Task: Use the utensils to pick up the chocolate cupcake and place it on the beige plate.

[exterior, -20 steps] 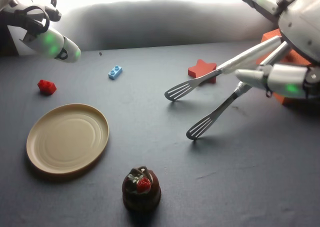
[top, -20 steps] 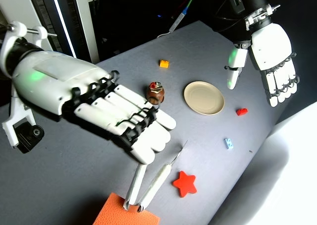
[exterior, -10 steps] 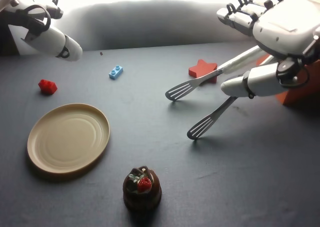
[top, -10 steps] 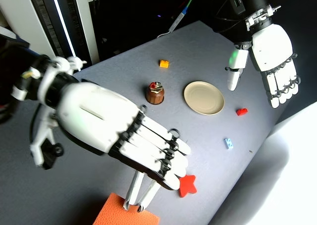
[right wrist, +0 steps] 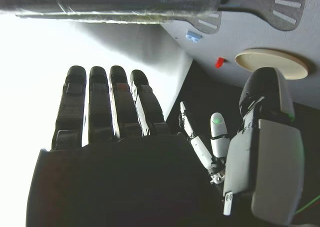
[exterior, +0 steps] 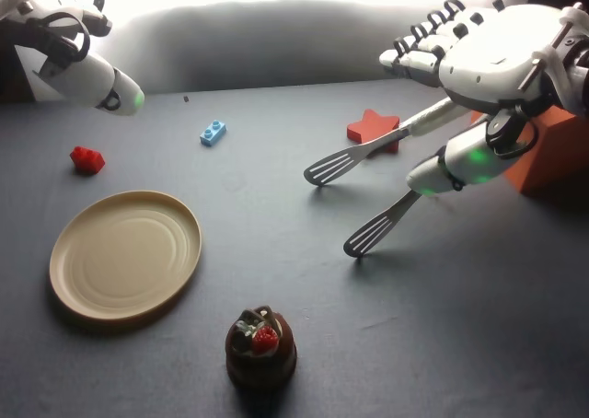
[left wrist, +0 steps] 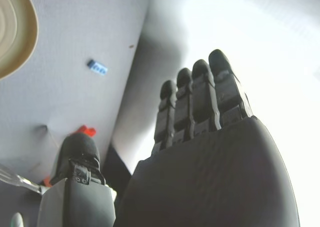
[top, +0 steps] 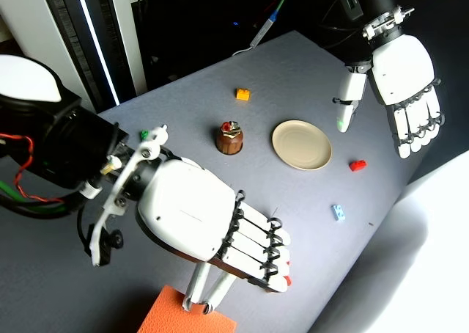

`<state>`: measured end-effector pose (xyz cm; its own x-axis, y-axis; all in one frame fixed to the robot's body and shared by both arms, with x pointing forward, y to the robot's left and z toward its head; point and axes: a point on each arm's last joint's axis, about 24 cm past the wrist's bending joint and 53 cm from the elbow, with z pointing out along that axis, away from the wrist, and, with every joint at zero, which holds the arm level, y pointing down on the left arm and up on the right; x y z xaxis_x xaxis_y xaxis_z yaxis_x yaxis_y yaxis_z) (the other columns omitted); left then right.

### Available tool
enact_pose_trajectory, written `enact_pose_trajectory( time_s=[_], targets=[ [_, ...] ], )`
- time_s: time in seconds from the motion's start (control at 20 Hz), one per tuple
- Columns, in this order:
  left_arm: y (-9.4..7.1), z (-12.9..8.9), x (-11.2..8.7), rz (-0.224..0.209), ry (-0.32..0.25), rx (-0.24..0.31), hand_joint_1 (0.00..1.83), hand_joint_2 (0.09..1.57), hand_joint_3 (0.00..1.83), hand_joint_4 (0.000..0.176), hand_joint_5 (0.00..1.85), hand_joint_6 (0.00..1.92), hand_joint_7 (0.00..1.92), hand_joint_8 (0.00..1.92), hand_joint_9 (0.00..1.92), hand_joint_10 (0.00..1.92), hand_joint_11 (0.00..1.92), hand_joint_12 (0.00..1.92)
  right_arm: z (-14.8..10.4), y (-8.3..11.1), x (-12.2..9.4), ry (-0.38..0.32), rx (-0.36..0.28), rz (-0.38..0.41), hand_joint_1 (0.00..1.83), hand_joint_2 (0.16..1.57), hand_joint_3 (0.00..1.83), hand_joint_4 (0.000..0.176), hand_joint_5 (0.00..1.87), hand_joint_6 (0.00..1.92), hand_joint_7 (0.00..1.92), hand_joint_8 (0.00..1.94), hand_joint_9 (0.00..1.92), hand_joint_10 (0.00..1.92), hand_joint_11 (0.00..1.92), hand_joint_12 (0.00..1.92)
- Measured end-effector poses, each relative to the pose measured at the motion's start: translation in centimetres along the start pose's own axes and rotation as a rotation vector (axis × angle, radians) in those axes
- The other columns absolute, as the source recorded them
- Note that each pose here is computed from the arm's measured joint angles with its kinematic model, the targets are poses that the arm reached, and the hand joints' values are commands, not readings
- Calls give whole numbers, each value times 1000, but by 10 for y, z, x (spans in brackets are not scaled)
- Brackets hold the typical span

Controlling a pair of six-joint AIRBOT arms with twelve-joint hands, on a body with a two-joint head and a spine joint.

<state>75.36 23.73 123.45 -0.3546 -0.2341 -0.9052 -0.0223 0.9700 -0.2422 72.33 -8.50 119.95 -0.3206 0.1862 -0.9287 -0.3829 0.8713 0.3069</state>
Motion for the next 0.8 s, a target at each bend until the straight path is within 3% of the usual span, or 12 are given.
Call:
enact_pose_trajectory(
  time_s=[0.1, 0.15, 0.25, 0.5, 0.8],
  targets=[
    [3, 1, 0, -2, 2, -10, 85, 1157, 0, 0, 73, 3, 78, 2, 71, 2, 0, 126, 5, -4, 0, 6, 4, 5, 565, 991, 16, 0, 0, 0, 0, 0, 0, 0, 0, 0],
    [4, 1, 0, -2, 2, -11, 83, 1165, 2, 0, 46, 2, 51, 2, 36, 1, 0, 30, 8, -6, 0, 6, 5, 4, 551, 1078, 19, 0, 0, 0, 0, 0, 0, 0, 0, 0],
    [6, 1, 0, -4, 3, -16, 64, 1170, 3, 0, 24, 0, 34, 0, 22, 0, 0, 5, 11, -8, 0, 11, 2, 16, 583, 1098, 18, 0, 0, 0, 0, 0, 0, 0, 0, 0],
    [5, 2, 0, -1, 5, -20, 122, 1161, 0, 0, 23, 2, 34, 5, 26, 6, 0, 0, 19, -6, 4, 37, -34, 57, 876, 1173, 23, 0, 0, 0, 0, 0, 0, 0, 0, 0],
    [2, 1, 1, -1, 7, -13, 132, 1146, 0, 0, 32, 6, 63, 10, 49, 9, 18, 8, 18, 2, 9, 54, -65, 63, 903, 1135, 0, 0, 0, 0, 0, 0, 0, 0, 0, 0]
  ],
)
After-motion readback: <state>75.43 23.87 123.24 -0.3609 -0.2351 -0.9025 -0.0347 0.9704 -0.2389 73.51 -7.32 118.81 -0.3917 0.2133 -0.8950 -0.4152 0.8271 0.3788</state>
